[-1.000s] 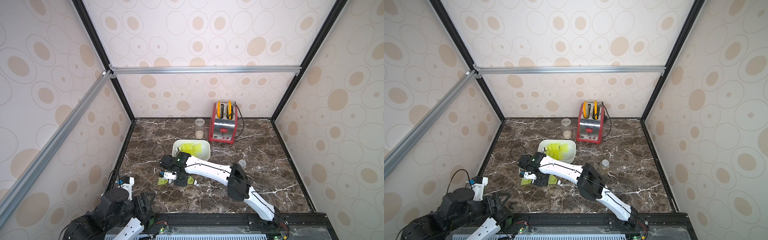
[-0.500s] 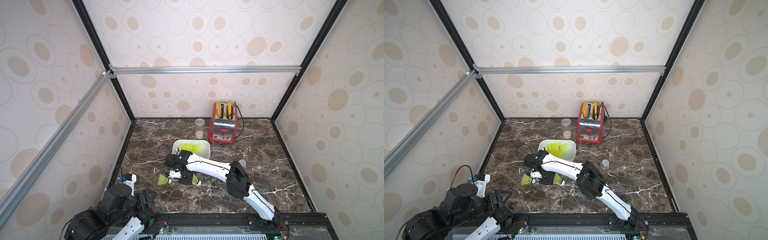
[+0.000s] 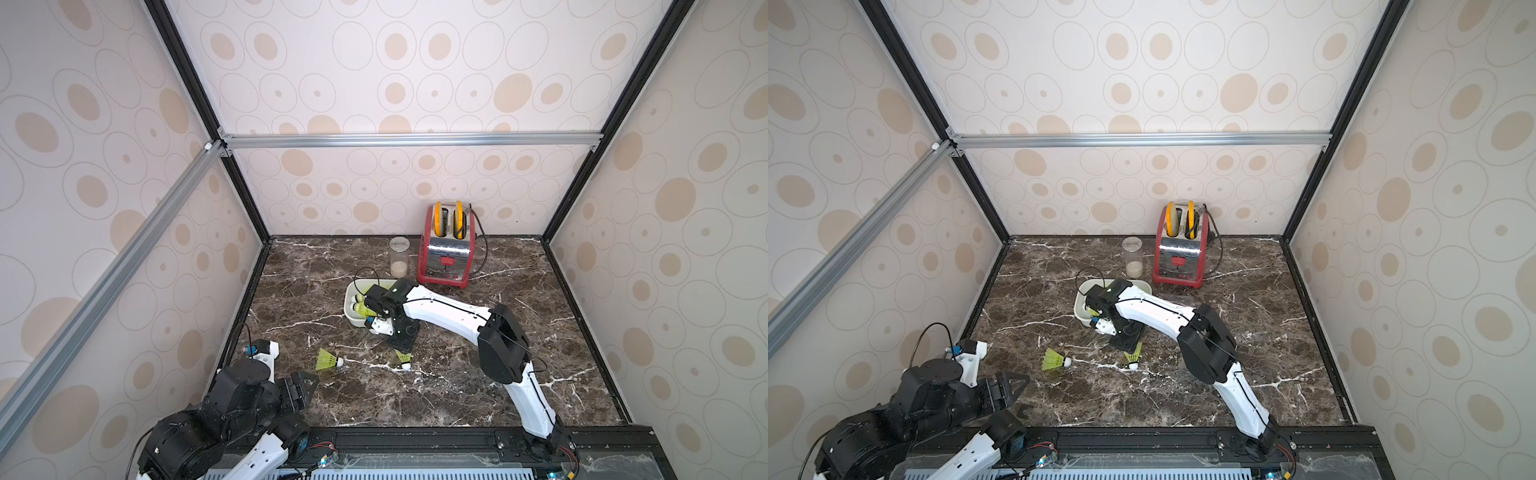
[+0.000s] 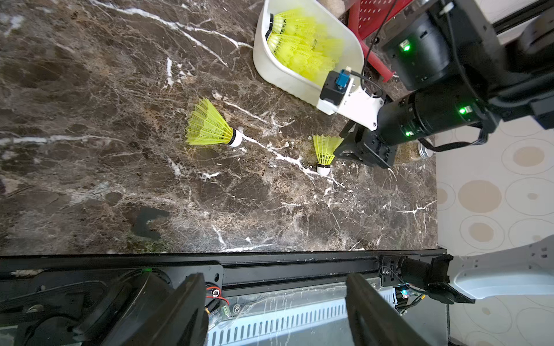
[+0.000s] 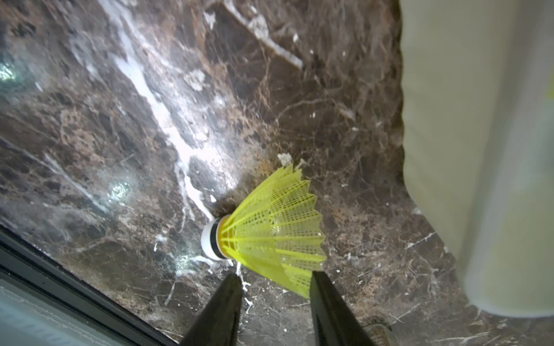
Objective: Put the shuttlecocks into the storage box
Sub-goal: Pick up the shuttlecock at the center of the board.
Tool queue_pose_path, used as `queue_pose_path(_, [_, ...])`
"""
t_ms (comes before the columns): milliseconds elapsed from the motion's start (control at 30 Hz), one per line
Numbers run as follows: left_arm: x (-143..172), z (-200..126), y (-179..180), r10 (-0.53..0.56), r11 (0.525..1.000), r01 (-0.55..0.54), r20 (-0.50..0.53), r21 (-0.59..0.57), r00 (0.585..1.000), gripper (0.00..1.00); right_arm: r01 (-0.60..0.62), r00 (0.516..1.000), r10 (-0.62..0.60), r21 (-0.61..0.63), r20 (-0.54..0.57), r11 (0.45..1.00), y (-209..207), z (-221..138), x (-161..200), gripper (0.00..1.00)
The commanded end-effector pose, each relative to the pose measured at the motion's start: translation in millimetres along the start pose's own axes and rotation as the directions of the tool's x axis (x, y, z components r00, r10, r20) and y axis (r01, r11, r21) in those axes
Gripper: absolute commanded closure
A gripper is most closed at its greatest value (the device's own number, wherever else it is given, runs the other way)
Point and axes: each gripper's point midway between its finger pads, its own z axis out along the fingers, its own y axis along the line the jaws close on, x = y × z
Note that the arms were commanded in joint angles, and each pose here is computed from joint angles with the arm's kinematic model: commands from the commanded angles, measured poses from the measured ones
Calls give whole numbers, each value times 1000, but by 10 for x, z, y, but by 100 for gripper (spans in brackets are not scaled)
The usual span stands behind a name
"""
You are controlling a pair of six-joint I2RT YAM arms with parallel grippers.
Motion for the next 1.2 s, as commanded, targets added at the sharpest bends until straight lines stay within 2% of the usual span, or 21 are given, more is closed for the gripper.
queue_pose_path(0, [-21,85,-124,29,999,-29,-15,38,999,24,-56,998,58,-56,34,997,3,-68,76,58])
queue_pose_path(133, [37,246,-275,54,995,-47,-75,91,996,24,-134,985,148,-152,84,979,-34,-48,98,59])
queue_pose_path(300, [194,475,-394,64,989,-38,-178,145,982,24,-149,969,184,-207,162,967,-98,-105,0,57])
queue_pose_path(467, [214,527,-412,68,988,-39,-194,149,979,24,-181,942,244,-263,232,948,-261,-227,-11,52])
queue_pose_path(567, [234,549,-421,72,987,-40,-205,155,976,24,-125,931,218,-308,292,943,-246,-347,-61,46])
queue_pose_path(733, [267,598,-420,75,986,-40,-218,160,973,24,-33,942,162,-401,292,915,-62,-326,-88,44])
queue_pose_path(967, [320,692,-452,94,983,-49,-249,179,964,24,-21,950,150,-420,275,907,-45,-198,-108,45])
queue_pose_path(1167, [449,854,-438,66,980,-6,-292,201,954,24,-30,964,142,-440,225,898,-2,-43,-68,47])
